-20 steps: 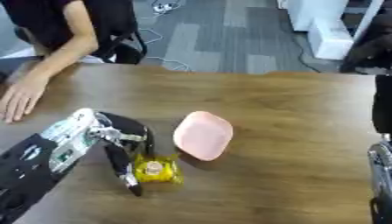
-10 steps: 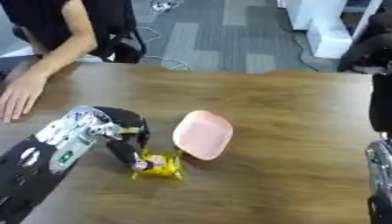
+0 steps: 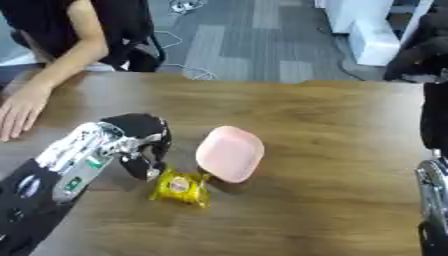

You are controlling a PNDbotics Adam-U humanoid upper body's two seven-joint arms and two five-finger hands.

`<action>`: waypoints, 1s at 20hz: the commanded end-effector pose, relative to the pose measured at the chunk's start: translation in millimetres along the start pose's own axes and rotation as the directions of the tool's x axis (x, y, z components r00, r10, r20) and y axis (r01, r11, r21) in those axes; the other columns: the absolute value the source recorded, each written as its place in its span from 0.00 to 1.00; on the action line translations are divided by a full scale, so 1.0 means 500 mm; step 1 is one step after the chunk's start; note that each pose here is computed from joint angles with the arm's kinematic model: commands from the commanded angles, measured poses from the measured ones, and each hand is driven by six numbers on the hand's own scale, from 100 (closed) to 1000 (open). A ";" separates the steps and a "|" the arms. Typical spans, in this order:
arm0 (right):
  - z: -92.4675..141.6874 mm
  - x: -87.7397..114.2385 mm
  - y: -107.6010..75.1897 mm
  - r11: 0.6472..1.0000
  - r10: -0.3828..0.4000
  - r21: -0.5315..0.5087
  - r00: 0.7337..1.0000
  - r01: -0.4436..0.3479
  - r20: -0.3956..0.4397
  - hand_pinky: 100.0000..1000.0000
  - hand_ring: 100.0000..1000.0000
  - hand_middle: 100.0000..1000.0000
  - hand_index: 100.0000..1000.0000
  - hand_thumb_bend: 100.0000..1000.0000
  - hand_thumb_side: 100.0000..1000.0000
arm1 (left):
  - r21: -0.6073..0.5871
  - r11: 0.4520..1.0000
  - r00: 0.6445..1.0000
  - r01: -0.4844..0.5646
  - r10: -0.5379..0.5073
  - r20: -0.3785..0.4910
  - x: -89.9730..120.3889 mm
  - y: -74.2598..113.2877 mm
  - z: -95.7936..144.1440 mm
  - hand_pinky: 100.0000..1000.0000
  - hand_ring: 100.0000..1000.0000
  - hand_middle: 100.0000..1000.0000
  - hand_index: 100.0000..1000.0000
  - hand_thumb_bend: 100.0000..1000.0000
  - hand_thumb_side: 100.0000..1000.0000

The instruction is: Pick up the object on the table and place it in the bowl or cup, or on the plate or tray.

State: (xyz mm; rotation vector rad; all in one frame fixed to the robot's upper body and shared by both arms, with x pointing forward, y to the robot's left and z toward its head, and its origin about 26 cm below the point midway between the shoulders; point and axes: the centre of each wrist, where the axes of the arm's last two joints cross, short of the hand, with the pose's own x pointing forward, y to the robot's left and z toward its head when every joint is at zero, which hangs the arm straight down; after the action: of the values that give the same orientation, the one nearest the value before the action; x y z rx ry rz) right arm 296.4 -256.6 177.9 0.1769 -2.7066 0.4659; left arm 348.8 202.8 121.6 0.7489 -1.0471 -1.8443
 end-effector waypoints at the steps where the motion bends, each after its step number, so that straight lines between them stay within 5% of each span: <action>1: -0.010 0.008 -0.009 1.000 0.014 0.015 1.000 -0.015 0.020 0.36 0.47 0.71 0.66 0.00 1.00 | -0.037 0.999 1.000 -0.002 0.003 0.011 -0.013 0.001 0.002 0.17 0.38 0.47 0.55 0.05 0.21; 2: -0.010 0.008 -0.009 1.000 0.014 0.016 1.000 -0.014 0.020 0.36 0.47 0.71 0.66 0.00 1.00 | -0.078 0.997 1.000 -0.002 0.004 0.026 -0.015 -0.002 0.000 0.13 0.34 0.43 0.49 0.02 0.16; 3: -0.010 0.008 -0.009 1.000 0.014 0.017 1.000 -0.015 0.020 0.35 0.47 0.71 0.66 0.00 1.00 | -0.105 0.994 0.999 -0.001 0.005 0.037 -0.017 -0.001 0.000 0.30 0.49 0.57 0.69 0.18 0.41; 6: -0.009 0.008 -0.009 1.000 0.014 0.019 1.000 -0.015 0.020 0.35 0.47 0.71 0.66 0.00 1.00 | -0.159 0.987 0.998 0.005 0.006 0.068 -0.023 0.005 0.001 0.34 0.52 0.61 0.74 0.28 0.59; 20: -0.010 0.008 -0.009 1.000 0.012 0.023 1.000 -0.012 0.022 0.35 0.46 0.71 0.66 0.00 1.00 | -0.134 0.991 0.998 0.005 0.004 0.066 -0.019 0.017 0.003 0.34 0.53 0.63 0.75 0.34 0.63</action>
State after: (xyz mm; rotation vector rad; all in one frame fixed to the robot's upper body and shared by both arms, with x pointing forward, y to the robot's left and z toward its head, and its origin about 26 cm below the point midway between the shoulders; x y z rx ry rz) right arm 296.4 -256.7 177.9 0.1815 -2.7059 0.4761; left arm 353.6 209.7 120.0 0.5807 -0.9269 -1.9325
